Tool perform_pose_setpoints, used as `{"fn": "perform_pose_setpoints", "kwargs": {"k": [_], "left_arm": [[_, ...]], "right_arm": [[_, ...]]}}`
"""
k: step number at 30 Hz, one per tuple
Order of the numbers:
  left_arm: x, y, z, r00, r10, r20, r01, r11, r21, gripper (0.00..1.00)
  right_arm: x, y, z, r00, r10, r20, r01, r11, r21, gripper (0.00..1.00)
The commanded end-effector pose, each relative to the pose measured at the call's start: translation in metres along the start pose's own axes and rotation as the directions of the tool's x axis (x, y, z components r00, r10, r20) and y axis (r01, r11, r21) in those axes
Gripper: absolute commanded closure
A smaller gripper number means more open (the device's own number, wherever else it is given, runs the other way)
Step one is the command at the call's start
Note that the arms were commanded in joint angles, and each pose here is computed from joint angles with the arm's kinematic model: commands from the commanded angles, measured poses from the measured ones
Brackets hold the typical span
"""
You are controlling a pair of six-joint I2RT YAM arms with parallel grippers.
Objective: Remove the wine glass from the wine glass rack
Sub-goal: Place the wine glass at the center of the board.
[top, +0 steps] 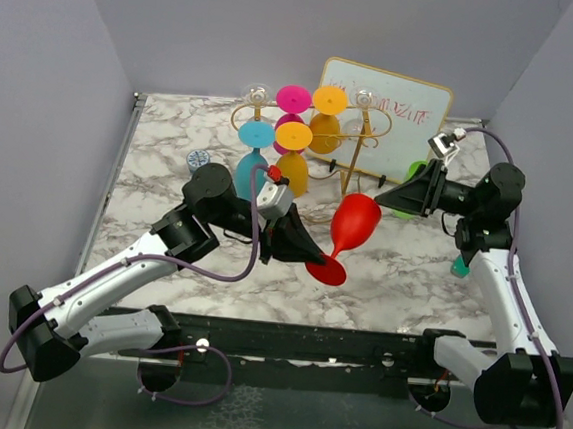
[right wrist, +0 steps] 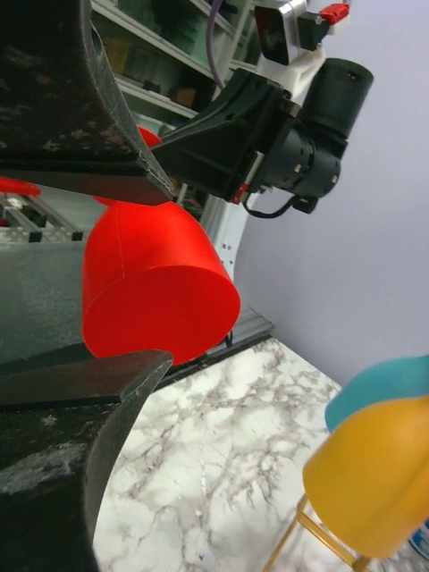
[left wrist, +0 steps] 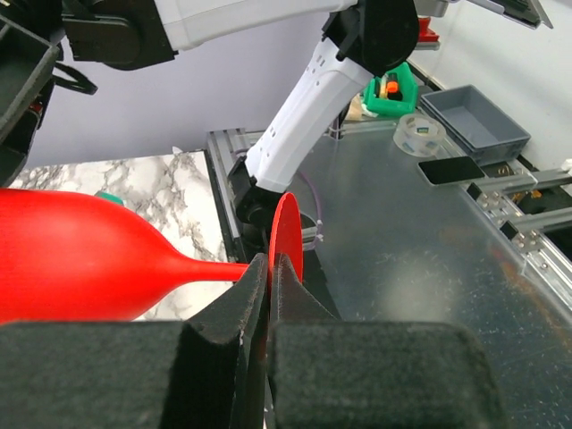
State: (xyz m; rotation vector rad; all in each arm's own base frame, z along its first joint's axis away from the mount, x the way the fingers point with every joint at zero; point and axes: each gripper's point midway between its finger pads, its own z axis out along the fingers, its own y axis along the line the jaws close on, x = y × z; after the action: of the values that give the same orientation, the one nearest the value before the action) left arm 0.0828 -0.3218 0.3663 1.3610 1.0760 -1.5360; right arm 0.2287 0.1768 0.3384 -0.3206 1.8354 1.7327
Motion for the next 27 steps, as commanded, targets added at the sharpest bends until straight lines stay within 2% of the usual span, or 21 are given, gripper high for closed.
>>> {"fn": "perform_pose_setpoints", "kwargs": {"k": [1,11,19,27], "left_arm": [[-0.008,-0.01,0.002,0.998,0.058,0.021,-0.059,0.996,0.06,1.0],[-0.007,-0.018,0.002,0.995,0.098,0.018,-0.099,0.989,0.109,1.0],[0.003,-0.031,-0.004,0.989,0.15,-0.013,-0.145,0.97,0.198,1.0],[0.012,-0.028,-0.01,0.982,0.187,-0.04,-0.176,0.965,0.195,1.0]], "right_arm": [[0.016,0.013,0.003,0.996,-0.025,-0.086,0.019,0.997,-0.07,0.31],[0.033,0.047,0.007,0.984,-0.074,-0.165,0.047,0.986,-0.158,0.37],[0.038,0.062,0.008,0.975,-0.11,-0.194,0.072,0.979,-0.191,0.46],[0.039,0.07,0.008,0.97,-0.126,-0.207,0.082,0.975,-0.209,0.57]]}}
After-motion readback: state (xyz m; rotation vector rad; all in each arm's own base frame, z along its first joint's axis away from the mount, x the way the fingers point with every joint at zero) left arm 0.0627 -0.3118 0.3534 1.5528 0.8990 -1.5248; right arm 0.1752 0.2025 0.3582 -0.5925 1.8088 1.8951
